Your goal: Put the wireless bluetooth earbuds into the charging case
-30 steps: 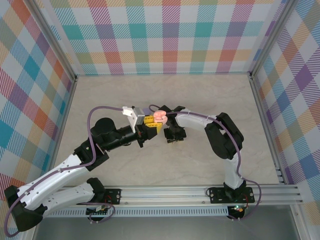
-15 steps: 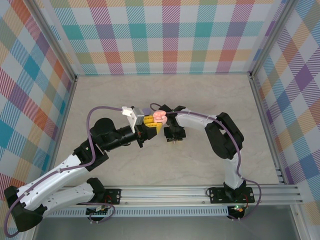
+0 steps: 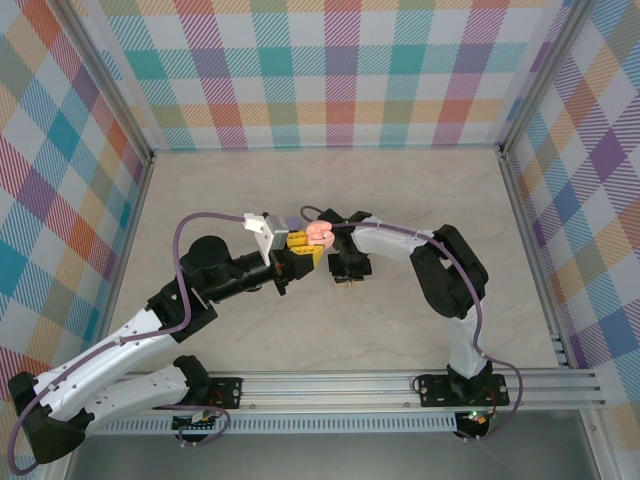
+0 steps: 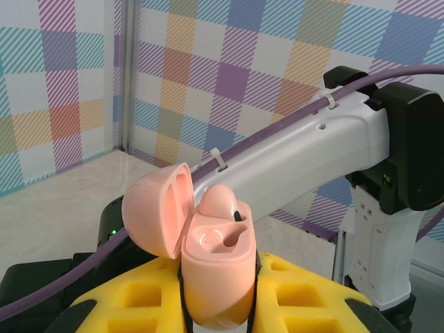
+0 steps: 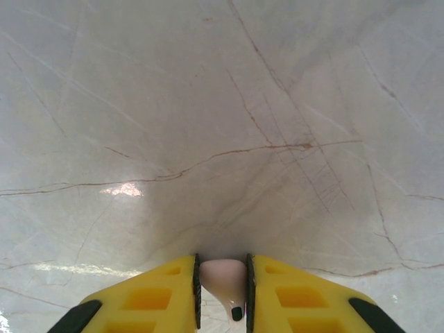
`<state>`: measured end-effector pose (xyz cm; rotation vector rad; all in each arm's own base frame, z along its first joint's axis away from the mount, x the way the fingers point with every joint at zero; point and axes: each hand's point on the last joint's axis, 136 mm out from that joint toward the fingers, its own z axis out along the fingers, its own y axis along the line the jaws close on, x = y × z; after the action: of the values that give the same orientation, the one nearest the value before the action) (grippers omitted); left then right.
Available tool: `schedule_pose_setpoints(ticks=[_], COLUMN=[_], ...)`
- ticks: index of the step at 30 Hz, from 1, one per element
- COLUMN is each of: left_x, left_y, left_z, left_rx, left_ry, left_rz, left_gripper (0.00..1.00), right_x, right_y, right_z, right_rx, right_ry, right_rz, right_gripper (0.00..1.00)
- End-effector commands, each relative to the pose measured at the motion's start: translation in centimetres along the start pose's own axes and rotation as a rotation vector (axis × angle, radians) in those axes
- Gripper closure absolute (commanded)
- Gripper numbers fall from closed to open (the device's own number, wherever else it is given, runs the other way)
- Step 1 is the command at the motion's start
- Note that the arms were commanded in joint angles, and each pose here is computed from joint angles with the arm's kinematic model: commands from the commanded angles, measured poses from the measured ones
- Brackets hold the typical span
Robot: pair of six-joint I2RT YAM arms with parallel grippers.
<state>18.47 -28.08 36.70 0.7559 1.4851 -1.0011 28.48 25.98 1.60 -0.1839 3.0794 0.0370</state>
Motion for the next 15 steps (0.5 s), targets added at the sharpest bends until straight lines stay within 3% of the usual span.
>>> schedule_pose_setpoints(ticks=[1,8,15], left_x=[-0.7,-0.1,1.5], left_y=[-0.9,-0.1,3.5], left_z=[-0.3,-0.2,-0.4], left_rx=[0.029,-0.009,-0.213], left_ry=[-0.022,-0.004,0.045], left_rz=[0.016,-0.001,-0.081], left_gripper=[0.90,0.90,0.91], right_x=[-0.1,-0.7,-1.3], right_y=[-0.7,-0.9,-1.2], right_z=[1.1,-0.1,-1.5], right_rx=[0.021,-0.038,-0.180], right_ry=[-0.014,-0.080,-0.172], right_rz=[0.017,0.033,0.051], right_gripper=[0.79,0.81,0.81])
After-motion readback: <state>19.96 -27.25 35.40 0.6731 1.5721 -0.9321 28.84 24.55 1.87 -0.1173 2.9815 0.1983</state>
